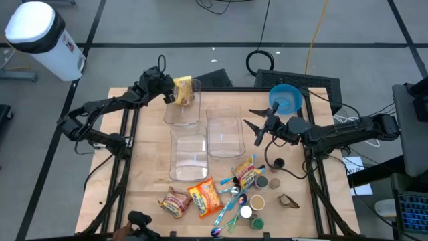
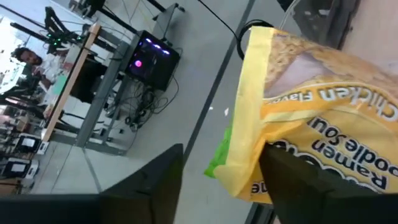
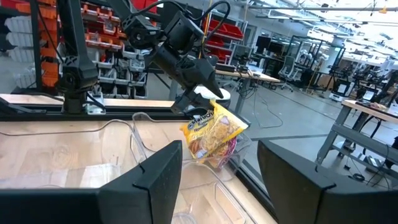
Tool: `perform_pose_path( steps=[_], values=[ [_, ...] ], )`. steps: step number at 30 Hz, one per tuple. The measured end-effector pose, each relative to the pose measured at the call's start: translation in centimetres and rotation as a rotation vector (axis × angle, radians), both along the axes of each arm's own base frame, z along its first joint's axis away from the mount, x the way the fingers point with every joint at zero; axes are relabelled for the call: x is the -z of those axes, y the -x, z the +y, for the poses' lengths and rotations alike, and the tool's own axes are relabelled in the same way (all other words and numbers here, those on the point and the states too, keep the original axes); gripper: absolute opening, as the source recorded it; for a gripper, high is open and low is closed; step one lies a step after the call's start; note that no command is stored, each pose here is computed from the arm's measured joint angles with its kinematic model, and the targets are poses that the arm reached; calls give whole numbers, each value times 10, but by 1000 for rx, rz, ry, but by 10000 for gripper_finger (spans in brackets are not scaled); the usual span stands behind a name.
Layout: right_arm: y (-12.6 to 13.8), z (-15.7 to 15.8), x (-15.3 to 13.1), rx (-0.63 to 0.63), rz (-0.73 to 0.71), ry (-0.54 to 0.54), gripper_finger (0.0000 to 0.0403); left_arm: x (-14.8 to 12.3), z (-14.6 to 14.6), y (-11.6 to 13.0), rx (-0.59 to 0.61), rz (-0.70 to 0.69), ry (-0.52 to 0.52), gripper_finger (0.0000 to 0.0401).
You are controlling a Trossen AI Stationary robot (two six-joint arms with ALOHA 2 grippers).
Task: Pick & Place Food Item
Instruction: Put the yellow noodle pack into the top transparent bin, then put the blue noodle pack into the top transparent bin
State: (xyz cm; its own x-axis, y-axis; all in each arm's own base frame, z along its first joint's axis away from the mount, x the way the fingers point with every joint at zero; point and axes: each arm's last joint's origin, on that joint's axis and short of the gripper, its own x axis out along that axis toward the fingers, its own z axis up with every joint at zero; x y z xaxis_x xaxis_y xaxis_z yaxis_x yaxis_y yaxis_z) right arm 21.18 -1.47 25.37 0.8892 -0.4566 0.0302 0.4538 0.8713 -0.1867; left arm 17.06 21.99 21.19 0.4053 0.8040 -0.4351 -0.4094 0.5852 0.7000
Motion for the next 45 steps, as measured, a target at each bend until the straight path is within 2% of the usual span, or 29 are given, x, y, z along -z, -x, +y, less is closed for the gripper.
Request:
perform_pose_path(
  steps=[8, 11, 15, 18, 23, 27, 29, 36, 45],
  values=[
    [0, 0, 0, 0, 1, -4, 201, 0, -3, -2, -57, -60, 27, 272],
    [0, 0, 0, 0, 1, -4, 201, -7, -6, -5, -113, -34, -46, 282],
    [0, 0, 0, 0, -3, -14, 201, -17, -6, -7, -264, -36, -175, 293],
    [0, 0, 0, -1, -12, -31, 201, -20, -6, -6, -332, -56, -210, 298],
    [0, 1, 0, -4, -13, -33, 201, -15, -8, -9, -280, -136, -120, 293],
    [0, 1, 0, -4, -13, -32, 201, -7, -12, -11, -157, -127, -7, 286],
    [0, 1, 0, -4, -12, -31, 201, -5, -13, -11, -134, -122, 23, 283],
    [0, 1, 0, -4, -10, -28, 201, -2, -14, -10, -162, -126, 61, 283],
    [0, 1, 0, -4, -10, -28, 201, -5, -27, -25, -174, -323, 128, 283]
  ],
)
